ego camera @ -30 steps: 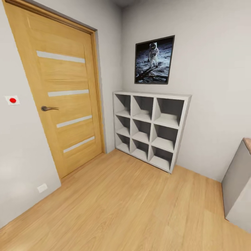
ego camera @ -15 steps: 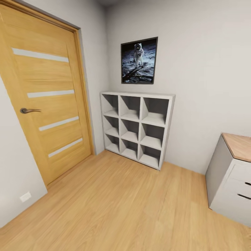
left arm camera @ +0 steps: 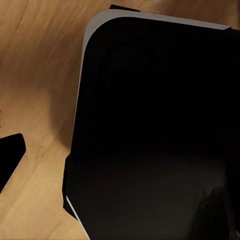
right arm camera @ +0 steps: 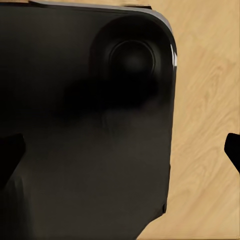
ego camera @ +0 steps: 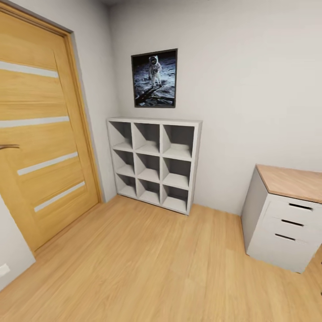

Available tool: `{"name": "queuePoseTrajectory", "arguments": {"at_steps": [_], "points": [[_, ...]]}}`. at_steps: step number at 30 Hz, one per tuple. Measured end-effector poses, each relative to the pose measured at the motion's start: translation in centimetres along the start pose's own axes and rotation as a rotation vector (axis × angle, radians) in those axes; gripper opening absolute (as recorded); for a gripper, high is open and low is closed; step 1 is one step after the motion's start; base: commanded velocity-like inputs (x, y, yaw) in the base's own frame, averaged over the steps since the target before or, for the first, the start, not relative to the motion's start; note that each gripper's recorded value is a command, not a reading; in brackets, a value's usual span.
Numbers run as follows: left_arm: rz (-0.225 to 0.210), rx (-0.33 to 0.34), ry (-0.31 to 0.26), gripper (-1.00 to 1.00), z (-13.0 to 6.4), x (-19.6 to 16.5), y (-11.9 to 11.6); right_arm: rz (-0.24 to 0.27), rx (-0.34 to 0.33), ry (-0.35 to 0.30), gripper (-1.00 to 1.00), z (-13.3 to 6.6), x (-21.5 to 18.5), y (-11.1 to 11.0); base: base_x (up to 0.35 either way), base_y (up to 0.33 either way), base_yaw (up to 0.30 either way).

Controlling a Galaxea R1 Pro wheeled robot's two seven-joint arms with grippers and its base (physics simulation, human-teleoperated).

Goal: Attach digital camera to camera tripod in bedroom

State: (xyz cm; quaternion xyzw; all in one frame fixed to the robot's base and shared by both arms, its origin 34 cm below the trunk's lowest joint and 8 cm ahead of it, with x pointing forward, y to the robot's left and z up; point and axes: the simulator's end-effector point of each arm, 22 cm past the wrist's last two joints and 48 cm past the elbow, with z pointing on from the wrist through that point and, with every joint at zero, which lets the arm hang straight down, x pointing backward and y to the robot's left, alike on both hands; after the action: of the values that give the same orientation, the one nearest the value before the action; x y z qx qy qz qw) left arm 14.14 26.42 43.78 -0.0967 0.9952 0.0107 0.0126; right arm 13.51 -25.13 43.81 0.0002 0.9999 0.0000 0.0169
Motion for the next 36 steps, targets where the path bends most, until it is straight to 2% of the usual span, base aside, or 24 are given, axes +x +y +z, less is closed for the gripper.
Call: {"name": "queuePoseTrajectory", "arguments": {"at_steps": [36], "points": [[0.000, 0.000, 0.000, 1.00, 0.00, 0.00, 0.00, -0.006, -0.005, 0.002, 1.00, 0.00, 0.04, 0.09, 0.000, 0.000, -0.298]]}}
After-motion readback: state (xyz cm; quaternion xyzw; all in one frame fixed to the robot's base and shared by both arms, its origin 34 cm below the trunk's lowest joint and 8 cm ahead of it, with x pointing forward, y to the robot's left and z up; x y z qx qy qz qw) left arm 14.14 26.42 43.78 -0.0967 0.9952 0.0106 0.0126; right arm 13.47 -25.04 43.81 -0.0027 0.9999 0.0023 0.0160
